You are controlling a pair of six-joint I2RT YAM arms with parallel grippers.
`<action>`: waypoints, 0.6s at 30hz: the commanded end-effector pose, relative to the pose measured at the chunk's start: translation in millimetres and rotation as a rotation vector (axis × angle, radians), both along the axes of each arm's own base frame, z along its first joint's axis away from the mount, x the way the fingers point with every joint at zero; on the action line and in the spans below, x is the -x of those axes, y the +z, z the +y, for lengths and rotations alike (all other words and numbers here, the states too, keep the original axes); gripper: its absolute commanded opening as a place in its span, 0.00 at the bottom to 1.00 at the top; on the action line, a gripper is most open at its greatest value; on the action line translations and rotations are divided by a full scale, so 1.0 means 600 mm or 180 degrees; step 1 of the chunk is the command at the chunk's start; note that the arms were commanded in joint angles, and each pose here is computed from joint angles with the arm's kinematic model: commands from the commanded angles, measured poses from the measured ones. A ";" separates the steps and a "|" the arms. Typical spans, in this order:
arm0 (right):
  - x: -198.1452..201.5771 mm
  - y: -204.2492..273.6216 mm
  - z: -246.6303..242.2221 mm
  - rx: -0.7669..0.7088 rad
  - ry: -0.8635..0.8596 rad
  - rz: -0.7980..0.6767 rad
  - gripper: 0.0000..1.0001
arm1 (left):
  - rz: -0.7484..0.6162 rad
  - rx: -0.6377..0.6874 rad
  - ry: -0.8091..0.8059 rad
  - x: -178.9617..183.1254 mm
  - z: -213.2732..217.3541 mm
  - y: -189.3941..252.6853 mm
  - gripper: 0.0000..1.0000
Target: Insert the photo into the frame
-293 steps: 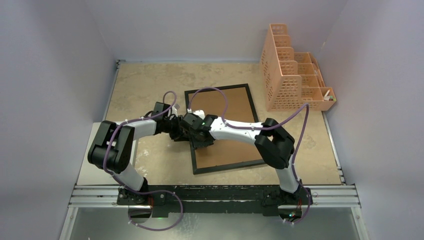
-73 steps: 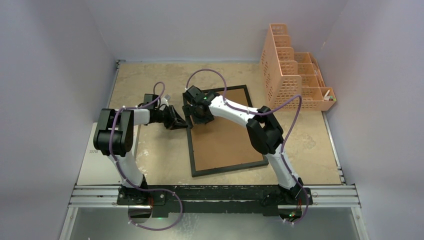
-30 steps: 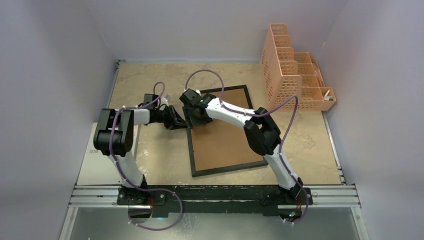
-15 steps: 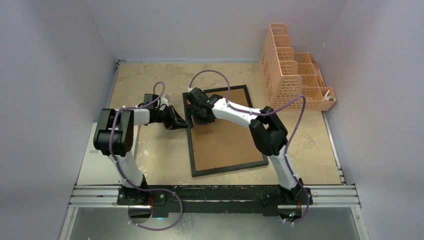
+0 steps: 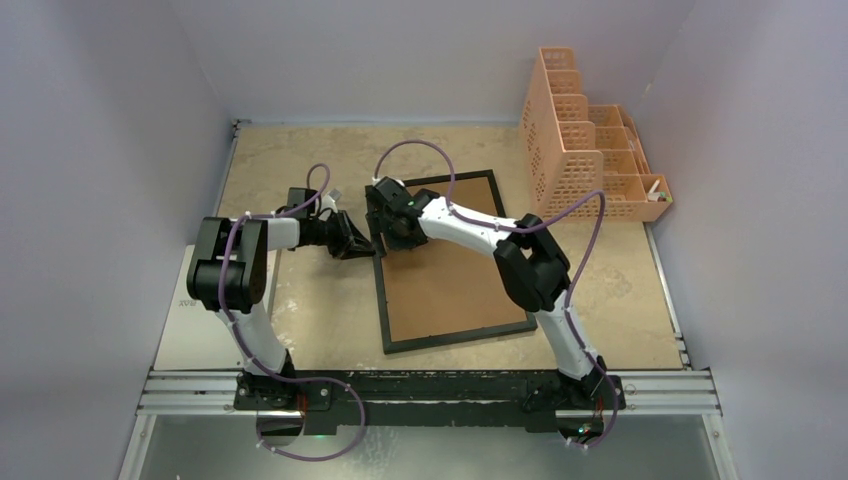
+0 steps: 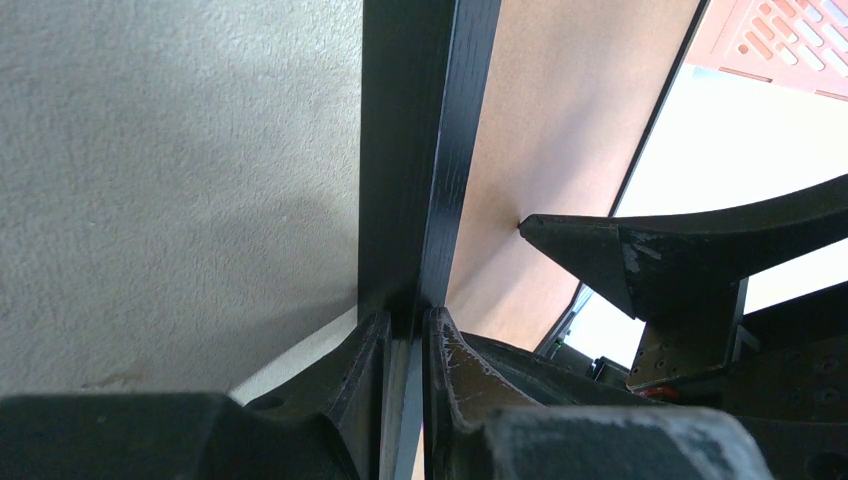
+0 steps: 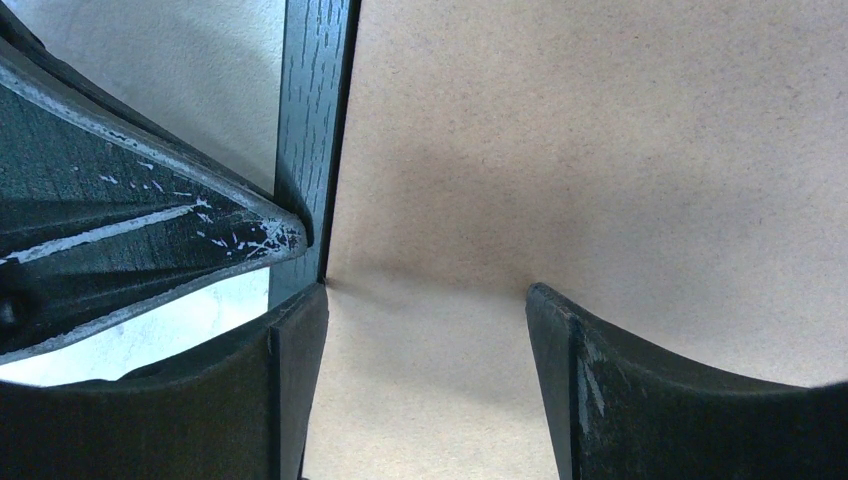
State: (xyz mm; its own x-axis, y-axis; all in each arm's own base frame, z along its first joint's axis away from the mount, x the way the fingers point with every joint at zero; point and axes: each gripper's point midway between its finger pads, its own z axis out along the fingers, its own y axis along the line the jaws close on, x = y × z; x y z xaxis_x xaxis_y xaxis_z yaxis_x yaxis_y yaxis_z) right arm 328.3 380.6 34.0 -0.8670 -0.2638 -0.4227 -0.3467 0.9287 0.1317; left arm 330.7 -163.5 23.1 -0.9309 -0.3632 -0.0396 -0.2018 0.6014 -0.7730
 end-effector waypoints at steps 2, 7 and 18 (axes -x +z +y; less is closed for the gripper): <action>0.088 -0.170 -0.114 0.0987 -0.0088 0.0795 0.74 | 0.0825 -0.0605 -0.0057 0.105 0.027 -0.108 0.06; 0.090 -0.180 -0.128 0.1130 -0.0154 0.0802 0.72 | 0.0829 -0.0599 -0.0059 0.106 0.026 -0.108 0.06; 0.110 -0.219 -0.157 0.1555 -0.0137 0.0830 0.67 | 0.0804 -0.0590 -0.0073 0.104 0.025 -0.101 0.06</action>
State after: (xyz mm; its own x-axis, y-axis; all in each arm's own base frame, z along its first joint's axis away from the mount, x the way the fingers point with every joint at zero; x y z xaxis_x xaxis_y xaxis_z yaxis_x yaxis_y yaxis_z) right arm 329.0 373.3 19.5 -0.8692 -0.2728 -0.4124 -0.3113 0.9499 0.0277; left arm 330.6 -163.5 23.3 -0.9310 -0.3630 -0.0392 -0.2021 0.6016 -0.7728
